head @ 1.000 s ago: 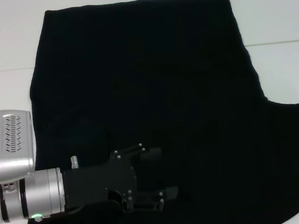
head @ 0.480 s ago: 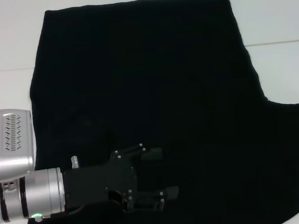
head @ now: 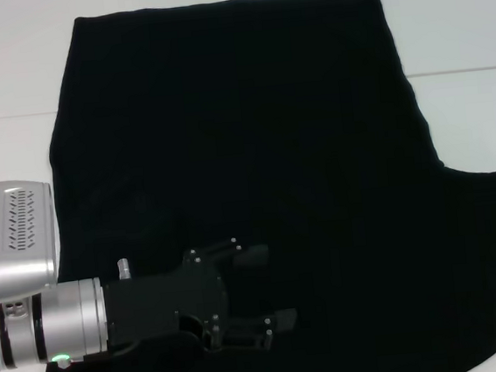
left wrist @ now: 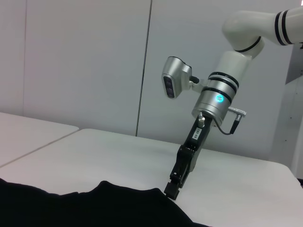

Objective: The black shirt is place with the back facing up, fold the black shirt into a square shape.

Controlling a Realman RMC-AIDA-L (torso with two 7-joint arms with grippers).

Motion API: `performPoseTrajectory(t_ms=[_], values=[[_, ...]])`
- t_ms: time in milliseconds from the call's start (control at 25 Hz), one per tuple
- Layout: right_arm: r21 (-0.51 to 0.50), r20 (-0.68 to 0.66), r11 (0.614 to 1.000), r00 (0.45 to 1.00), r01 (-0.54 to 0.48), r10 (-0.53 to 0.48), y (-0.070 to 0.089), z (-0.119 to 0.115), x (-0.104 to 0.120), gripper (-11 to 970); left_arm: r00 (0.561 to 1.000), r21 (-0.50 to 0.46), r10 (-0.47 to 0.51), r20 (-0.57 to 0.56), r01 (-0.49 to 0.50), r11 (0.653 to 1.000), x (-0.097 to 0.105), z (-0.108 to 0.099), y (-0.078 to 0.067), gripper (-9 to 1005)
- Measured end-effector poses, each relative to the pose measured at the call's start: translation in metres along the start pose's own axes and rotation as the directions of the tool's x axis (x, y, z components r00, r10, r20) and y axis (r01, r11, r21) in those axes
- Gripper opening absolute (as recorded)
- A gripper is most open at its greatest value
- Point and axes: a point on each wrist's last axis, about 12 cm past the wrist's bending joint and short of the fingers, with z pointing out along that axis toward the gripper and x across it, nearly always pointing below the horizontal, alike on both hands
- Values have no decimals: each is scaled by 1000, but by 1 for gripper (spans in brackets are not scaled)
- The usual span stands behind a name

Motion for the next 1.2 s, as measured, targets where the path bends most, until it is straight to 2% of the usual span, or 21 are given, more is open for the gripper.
performPoseTrajectory(t_ms=[480,760,1200], values=[[23,19,1000,1000,-12,12,0,2,-3,431,1000,-6,1,-4,-1,1000,0,-1,1,920],[23,30,1000,1000,2,-3,5,5,-9,429,1000,-8,1,-5,-1,1000,0,-1,1,920],[42,15,999,999,27,-28,10,8,-11,341,1000,-10,0,-6,0,1000,1,-1,1,920]])
